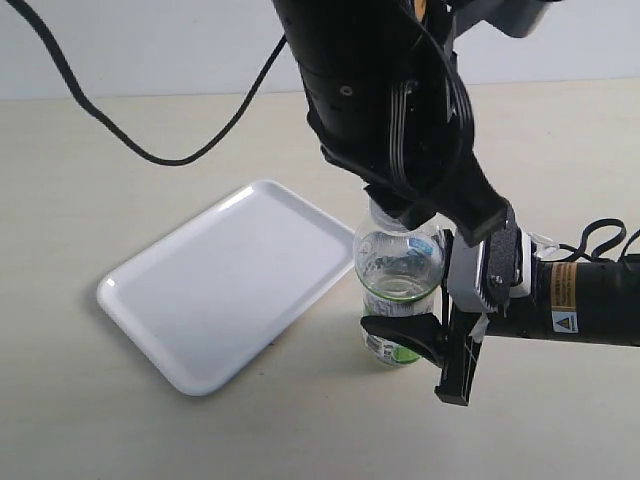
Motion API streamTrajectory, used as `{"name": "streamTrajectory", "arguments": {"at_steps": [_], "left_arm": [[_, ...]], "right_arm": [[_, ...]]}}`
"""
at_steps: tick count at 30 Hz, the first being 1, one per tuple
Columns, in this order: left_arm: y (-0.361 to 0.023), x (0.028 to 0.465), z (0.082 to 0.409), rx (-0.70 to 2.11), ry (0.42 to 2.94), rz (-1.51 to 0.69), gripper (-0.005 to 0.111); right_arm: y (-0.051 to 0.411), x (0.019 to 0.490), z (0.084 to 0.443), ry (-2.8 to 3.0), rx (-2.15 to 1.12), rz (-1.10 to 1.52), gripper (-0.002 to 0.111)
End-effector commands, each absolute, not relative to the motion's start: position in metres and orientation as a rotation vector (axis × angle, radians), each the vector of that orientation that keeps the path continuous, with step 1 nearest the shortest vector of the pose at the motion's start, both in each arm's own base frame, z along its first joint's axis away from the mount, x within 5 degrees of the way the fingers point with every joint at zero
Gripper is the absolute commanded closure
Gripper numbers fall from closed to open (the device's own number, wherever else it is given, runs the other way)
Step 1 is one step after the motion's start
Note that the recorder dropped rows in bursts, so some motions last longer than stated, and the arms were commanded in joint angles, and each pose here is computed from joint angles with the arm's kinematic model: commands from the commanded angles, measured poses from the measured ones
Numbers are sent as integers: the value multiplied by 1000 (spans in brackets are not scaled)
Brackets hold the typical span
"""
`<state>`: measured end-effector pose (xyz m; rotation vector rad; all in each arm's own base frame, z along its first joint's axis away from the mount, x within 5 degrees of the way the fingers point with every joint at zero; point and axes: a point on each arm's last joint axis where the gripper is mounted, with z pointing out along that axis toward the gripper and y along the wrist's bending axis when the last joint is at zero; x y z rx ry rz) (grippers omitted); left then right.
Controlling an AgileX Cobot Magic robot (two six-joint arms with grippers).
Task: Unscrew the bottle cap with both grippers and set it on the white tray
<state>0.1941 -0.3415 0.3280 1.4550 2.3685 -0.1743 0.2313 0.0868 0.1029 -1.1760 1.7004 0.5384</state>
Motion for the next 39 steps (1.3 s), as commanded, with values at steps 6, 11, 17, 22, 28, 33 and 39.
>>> {"name": "streamTrajectory", "arguments": {"at_steps": [6,11,17,22,28,33,39], "left_arm": [[-346,184,328,997,2659,-338,107],[-346,184,328,798,2741,-369,107],[-346,184,328,679,2782,-387,107],[-346,184,328,679,2782,-387,91],[-346,184,328,702,2775,-384,29],[-345,186,328,740,2756,-368,20],[-343,190,328,1021,2614,-267,20]], "right_arm": [[83,229,93,1794,-1218,501,108],[83,229,93,1807,-1203,512,108],[83,229,93,1807,-1203,512,108],[83,229,93,1803,-1199,519,108],[83,229,93,1816,-1182,531,108],[84,228,93,1808,-1202,538,108],[85,227,94,1794,-1216,550,108]]}}
